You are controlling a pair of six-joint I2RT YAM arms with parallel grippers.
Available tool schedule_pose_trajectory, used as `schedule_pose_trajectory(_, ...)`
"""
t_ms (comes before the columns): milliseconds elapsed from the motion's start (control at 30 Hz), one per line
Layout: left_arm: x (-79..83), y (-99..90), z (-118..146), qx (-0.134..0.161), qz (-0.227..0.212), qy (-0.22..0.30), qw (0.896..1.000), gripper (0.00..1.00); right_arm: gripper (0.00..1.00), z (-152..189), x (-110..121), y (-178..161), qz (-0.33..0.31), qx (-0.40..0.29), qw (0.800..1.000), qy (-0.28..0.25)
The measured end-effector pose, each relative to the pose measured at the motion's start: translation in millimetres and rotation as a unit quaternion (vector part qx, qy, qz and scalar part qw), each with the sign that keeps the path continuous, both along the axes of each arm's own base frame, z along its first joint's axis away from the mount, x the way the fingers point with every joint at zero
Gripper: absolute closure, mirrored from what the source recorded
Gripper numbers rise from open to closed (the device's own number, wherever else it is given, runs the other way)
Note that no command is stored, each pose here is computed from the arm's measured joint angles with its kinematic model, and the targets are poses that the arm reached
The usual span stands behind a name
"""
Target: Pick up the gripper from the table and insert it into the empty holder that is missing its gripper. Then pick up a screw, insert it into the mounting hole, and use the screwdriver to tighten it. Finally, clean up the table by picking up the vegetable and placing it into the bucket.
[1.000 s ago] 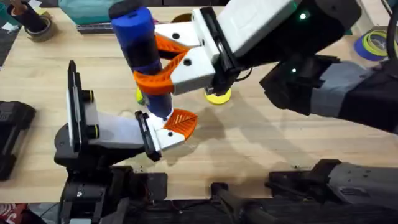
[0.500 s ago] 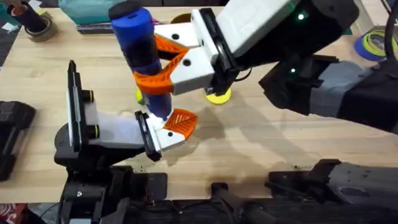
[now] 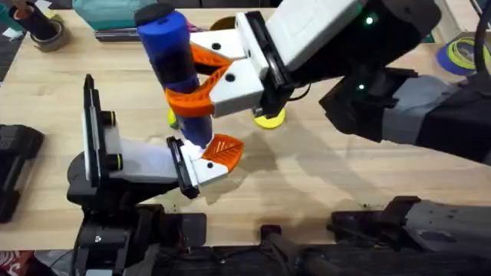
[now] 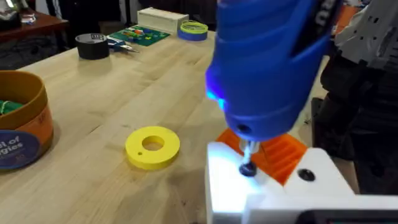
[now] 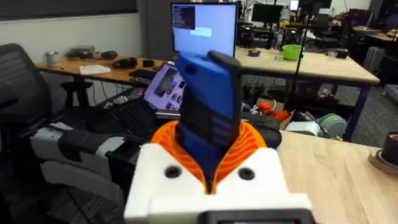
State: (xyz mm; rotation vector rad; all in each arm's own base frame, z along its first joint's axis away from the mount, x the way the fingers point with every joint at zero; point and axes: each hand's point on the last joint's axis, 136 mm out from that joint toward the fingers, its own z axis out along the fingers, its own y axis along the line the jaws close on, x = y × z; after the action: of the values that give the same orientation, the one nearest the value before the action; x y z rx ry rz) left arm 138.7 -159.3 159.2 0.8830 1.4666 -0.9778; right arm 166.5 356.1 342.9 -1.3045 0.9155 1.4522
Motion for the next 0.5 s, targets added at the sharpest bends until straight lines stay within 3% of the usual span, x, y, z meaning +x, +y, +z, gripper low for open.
schedule_pose_trajectory(500,0.0,0.0,0.0,0.0,0.0,0.0,1.0,0.996,0.978,-1.1,-3.3,2.0,0.005,-0.002,1.0,0.003)
